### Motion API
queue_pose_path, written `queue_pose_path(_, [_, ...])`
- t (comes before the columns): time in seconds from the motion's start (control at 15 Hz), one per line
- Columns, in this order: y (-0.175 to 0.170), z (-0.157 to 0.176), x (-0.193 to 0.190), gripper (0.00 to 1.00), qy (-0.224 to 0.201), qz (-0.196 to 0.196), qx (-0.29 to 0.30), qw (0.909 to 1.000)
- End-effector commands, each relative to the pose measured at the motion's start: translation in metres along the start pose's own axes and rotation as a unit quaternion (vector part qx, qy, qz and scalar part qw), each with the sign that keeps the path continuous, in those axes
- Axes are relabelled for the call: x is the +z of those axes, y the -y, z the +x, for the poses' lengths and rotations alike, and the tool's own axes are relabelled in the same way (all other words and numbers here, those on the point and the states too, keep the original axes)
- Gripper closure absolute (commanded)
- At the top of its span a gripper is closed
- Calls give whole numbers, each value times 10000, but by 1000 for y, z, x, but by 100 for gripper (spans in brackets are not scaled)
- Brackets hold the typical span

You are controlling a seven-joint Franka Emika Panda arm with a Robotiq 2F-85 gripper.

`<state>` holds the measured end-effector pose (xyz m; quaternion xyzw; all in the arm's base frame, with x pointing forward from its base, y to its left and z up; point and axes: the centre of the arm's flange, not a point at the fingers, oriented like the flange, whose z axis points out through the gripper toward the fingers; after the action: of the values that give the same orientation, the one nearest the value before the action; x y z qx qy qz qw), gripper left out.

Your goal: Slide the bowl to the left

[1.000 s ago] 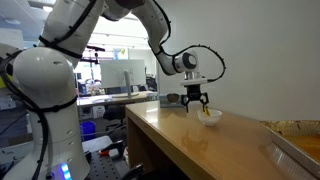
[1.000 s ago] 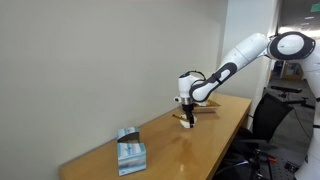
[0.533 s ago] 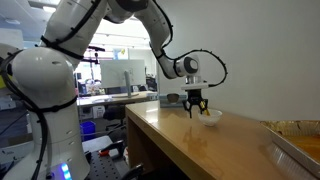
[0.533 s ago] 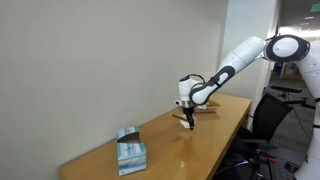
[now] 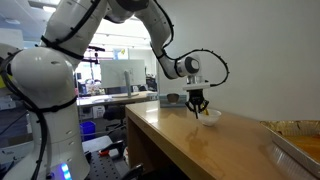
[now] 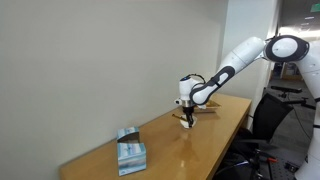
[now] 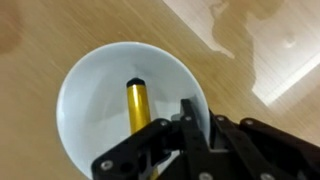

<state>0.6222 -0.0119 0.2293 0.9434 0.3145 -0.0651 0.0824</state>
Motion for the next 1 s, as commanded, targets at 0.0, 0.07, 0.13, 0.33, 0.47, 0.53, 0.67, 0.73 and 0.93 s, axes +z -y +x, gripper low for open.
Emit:
queue_pose_path(0.0, [24,-1,-9,98,-83,-45,41,9999])
queue_pose_path(0.07, [34,2,-14,98,-147,-30,17,9999])
queue_pose_path(0.13, [47,5,-17,99,-168,-77,55,9998])
queue_pose_path(0.33, [97,20,-18,98,-125,-370,249,9989])
queue_pose_path(0.47, [131,29,-16,98,-96,-649,520,9965])
queue_pose_path(0.53, [148,32,-13,98,-96,-809,669,9944])
queue_pose_path(0.67, [175,36,-12,98,-90,-939,854,9919])
queue_pose_path(0.73, [185,37,-12,98,-110,-971,914,9910])
queue_pose_path(0.93, [209,36,-16,98,-129,-966,1029,9899])
